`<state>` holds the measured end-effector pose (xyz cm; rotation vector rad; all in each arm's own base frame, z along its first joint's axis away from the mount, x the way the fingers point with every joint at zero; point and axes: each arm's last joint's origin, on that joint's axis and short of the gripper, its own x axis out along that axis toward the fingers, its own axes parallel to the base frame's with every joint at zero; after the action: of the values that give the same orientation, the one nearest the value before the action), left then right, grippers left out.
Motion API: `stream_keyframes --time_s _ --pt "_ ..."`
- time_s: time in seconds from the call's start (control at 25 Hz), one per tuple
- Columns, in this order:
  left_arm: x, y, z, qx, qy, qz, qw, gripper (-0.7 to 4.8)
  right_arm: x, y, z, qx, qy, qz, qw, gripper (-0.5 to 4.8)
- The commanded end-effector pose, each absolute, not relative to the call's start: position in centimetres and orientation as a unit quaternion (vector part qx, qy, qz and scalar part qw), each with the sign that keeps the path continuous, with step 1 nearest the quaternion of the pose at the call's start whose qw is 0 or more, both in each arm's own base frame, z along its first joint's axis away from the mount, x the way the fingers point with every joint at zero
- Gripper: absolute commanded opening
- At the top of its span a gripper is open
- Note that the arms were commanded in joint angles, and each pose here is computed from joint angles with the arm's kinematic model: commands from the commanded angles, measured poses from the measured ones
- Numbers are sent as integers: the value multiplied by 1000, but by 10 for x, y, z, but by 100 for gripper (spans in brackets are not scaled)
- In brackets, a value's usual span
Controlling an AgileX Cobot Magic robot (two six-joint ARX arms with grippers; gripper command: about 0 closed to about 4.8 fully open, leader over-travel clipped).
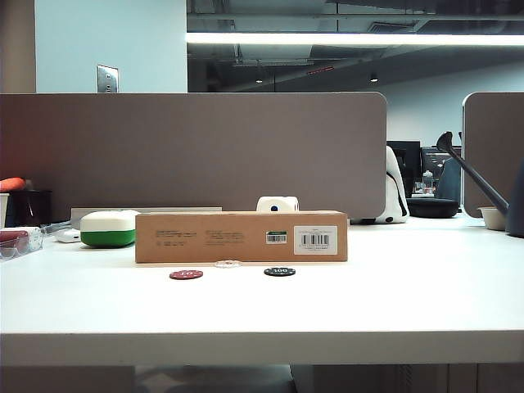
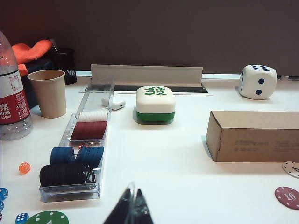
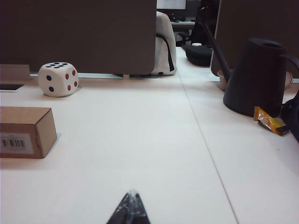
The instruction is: Push the chip with the lowest value in the row forward next to the rectangular box.
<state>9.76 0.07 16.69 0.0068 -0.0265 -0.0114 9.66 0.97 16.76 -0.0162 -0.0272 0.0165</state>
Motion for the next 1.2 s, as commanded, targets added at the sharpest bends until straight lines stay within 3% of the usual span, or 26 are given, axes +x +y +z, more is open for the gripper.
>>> stream_keyframes --time_s 0.04,1.2 --pt "97 0 169 2 -21 -8 1000 -5 97 9 171 -3 -38 8 999 -9" --pt "97 0 169 2 -21 -8 1000 -5 97 1 170 -3 -30 -10 999 -9"
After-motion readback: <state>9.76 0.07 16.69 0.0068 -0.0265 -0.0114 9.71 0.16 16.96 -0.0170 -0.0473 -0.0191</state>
